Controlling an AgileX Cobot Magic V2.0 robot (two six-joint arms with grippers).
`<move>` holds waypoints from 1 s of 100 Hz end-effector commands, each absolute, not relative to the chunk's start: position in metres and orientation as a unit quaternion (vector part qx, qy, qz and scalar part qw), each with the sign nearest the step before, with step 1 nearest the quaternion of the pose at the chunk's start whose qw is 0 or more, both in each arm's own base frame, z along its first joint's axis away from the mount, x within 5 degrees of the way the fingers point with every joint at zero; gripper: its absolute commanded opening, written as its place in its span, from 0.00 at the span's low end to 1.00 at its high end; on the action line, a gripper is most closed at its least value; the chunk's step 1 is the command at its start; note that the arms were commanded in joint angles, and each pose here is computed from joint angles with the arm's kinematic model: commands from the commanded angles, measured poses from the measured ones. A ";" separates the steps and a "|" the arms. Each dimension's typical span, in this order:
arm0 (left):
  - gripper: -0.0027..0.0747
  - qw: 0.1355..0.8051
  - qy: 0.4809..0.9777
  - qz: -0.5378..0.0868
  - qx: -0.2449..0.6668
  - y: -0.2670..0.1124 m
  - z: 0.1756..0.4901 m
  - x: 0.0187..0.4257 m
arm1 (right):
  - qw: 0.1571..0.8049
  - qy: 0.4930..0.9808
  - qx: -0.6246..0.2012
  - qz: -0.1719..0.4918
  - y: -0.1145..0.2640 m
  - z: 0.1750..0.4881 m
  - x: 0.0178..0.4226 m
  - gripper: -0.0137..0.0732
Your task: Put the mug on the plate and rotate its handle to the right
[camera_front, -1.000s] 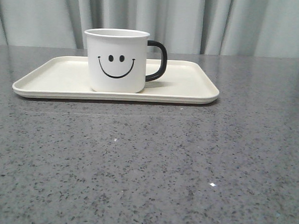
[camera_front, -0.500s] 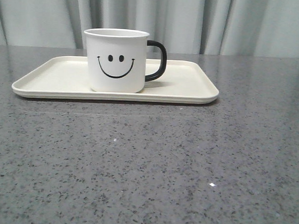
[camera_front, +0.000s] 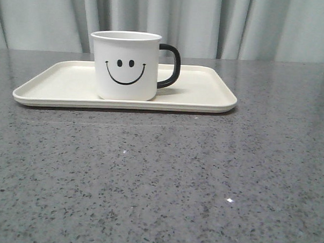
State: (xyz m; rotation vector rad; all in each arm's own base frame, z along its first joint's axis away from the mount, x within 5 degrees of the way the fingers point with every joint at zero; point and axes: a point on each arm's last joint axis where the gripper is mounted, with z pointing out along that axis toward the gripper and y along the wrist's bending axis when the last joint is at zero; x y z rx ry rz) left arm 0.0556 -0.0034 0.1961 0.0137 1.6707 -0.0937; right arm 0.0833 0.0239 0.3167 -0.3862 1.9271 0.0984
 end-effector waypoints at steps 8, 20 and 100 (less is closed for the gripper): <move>0.01 0.707 0.705 -0.048 0.006 -0.004 0.202 0.054 | 0.588 0.790 -0.168 0.037 0.024 0.330 0.086 0.08; 0.01 0.707 0.705 -0.048 0.006 -0.004 0.202 0.054 | 0.591 0.787 -0.173 0.036 0.025 0.327 0.087 0.08; 0.01 0.707 0.705 -0.048 0.006 -0.004 0.202 0.054 | 0.706 0.707 -0.027 0.033 0.004 0.261 0.051 0.08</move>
